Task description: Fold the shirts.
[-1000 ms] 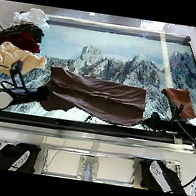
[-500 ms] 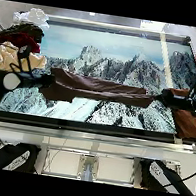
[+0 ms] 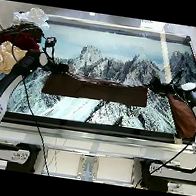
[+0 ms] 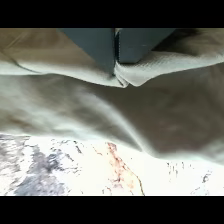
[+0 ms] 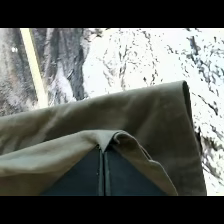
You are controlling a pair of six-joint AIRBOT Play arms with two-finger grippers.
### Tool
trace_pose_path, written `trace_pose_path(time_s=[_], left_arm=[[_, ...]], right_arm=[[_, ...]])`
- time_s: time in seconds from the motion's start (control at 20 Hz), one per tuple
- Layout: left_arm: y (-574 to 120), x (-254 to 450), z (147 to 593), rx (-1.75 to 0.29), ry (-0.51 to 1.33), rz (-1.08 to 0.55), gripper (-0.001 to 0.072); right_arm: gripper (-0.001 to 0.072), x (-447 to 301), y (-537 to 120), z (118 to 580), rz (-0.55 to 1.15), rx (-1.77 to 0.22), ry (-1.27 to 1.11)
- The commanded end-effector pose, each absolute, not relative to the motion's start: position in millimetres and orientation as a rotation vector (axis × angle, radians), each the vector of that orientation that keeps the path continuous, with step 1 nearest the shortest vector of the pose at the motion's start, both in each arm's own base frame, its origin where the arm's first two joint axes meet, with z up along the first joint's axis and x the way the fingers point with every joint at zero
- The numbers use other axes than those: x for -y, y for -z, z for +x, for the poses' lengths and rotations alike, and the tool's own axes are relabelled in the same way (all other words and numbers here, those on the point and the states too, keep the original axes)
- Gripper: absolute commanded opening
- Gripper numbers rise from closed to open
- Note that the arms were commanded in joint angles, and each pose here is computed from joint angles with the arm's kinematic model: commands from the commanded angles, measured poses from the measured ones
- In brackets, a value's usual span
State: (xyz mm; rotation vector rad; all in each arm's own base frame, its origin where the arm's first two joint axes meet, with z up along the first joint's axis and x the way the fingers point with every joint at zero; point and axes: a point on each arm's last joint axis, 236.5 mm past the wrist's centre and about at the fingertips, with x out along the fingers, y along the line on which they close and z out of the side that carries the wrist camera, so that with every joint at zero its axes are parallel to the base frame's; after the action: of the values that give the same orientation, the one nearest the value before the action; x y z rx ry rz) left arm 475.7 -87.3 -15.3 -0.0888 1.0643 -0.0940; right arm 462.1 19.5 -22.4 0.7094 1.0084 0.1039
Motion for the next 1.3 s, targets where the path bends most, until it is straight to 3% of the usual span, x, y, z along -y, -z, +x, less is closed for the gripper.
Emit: trace_pose_path(time_s=[0.0, 0.05, 0.1, 0.15, 0.25, 0.45, 0.65, 0.85, 1.2, 1.25], left_arm=[[37, 88, 487, -1.086, 0.093, -0.072, 0.0139], [28, 88, 495, -1.043, 0.095, -0.073, 0.0462], [15, 89, 504, -1.006, 0.098, -0.073, 0.0625], [-1, 91, 512, -0.972, 0.102, -0.078, 0.0655], [-28, 94, 525, -0.919, 0.111, -0.091, 0.0655], [-51, 109, 534, -0.876, 0.145, -0.17, 0.0655], [-48, 111, 530, -0.897, 0.149, -0.18, 0.0655], [-46, 111, 527, -0.91, 0.15, -0.179, 0.0655], [-47, 121, 525, -0.916, 0.17, -0.224, 0.0653], [-47, 123, 524, -0.919, 0.173, -0.222, 0.0652]], right_arm=[[0.0222, -15, 47, 475, 0.686, -1.003, -0.081], [0.0408, -9, 43, 476, 0.672, -0.998, -0.087], [0.0413, -4, 36, 476, 0.656, -1.004, -0.102], [0.0415, 4, 29, 476, 0.642, -1.011, -0.109], [0.0417, 24, 23, 470, 0.632, -1.038, -0.094], [0.0487, 41, 62, 436, 0.664, -1.208, -0.077], [0.0563, 16, 94, 427, 0.769, -1.302, -0.19], [0.0593, -6, 104, 435, 0.868, -1.288, -0.27], [0.0577, -60, 103, 435, 0.806, -1.325, -0.38], [0.0461, -66, 102, 435, 0.802, -1.328, -0.391]])
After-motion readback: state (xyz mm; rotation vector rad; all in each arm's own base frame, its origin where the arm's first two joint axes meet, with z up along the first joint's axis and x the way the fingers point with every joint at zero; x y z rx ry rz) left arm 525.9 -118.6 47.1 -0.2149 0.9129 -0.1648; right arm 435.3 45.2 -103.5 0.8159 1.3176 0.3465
